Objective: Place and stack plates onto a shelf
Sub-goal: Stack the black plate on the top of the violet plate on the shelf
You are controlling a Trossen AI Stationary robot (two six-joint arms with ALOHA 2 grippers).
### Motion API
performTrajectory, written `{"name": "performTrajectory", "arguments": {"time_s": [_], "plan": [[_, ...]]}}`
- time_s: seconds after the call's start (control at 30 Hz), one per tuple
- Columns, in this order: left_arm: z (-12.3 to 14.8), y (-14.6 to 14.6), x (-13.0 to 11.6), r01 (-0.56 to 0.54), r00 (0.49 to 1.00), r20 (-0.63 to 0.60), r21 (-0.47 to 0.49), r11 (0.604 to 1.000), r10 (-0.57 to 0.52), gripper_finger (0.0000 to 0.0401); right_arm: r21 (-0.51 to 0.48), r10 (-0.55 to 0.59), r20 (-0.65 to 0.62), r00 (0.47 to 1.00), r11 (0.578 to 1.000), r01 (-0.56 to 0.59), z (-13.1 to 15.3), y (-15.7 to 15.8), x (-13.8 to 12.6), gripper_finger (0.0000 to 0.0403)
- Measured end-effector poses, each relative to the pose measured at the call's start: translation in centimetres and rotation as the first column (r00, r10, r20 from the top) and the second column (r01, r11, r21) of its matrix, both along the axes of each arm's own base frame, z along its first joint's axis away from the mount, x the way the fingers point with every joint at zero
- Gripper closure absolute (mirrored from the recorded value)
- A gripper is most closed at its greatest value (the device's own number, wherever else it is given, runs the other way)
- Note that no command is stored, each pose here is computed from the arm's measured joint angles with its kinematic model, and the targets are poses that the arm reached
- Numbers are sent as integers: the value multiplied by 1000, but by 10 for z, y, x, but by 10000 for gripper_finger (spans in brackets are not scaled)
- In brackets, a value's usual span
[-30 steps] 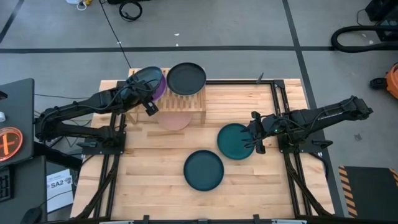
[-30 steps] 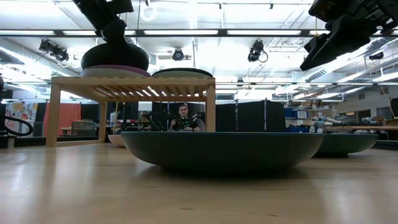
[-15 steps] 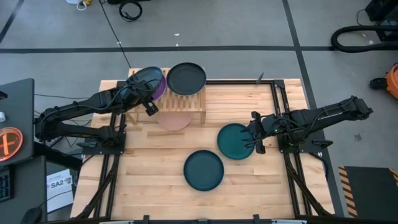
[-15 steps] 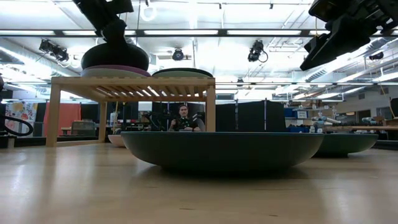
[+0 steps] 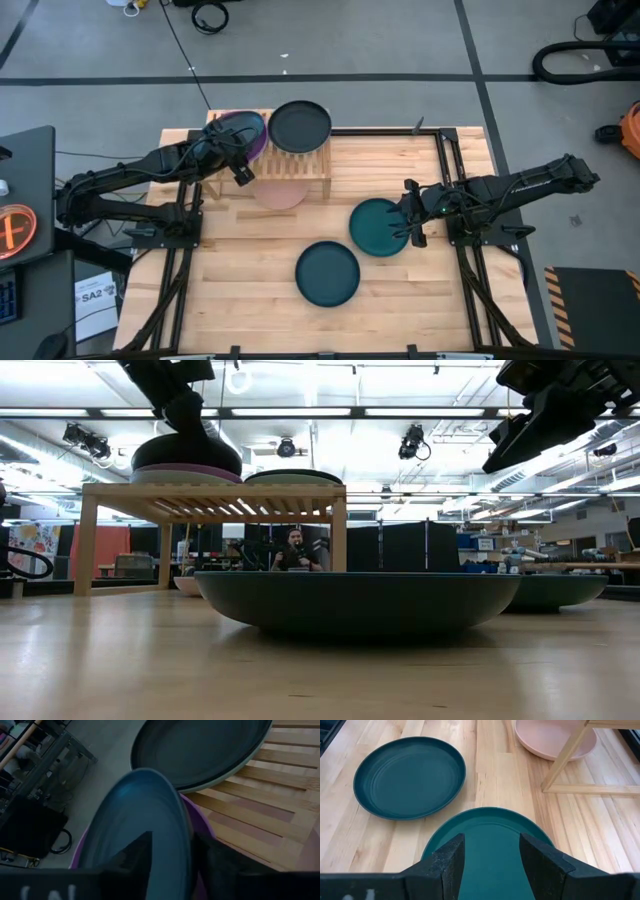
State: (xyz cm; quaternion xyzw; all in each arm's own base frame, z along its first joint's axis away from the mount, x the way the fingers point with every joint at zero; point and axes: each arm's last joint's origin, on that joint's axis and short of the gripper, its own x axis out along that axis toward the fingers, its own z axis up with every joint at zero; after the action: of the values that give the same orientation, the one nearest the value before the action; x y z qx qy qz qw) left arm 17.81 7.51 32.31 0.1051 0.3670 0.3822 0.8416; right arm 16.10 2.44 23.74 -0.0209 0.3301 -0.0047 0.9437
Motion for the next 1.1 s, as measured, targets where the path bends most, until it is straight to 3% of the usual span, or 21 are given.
{"name": "performTrajectory", "arguments": {"time_s": [0.4,1.1], "plan": [[0,0,0,0,1000,1,0,1000,0,182,0,0,0,1000,1000,0,0,0,0,210],[1,0,1,7,1000,1,8,1000,-7,179,0,0,0,1000,1000,0,0,0,0,210]]}}
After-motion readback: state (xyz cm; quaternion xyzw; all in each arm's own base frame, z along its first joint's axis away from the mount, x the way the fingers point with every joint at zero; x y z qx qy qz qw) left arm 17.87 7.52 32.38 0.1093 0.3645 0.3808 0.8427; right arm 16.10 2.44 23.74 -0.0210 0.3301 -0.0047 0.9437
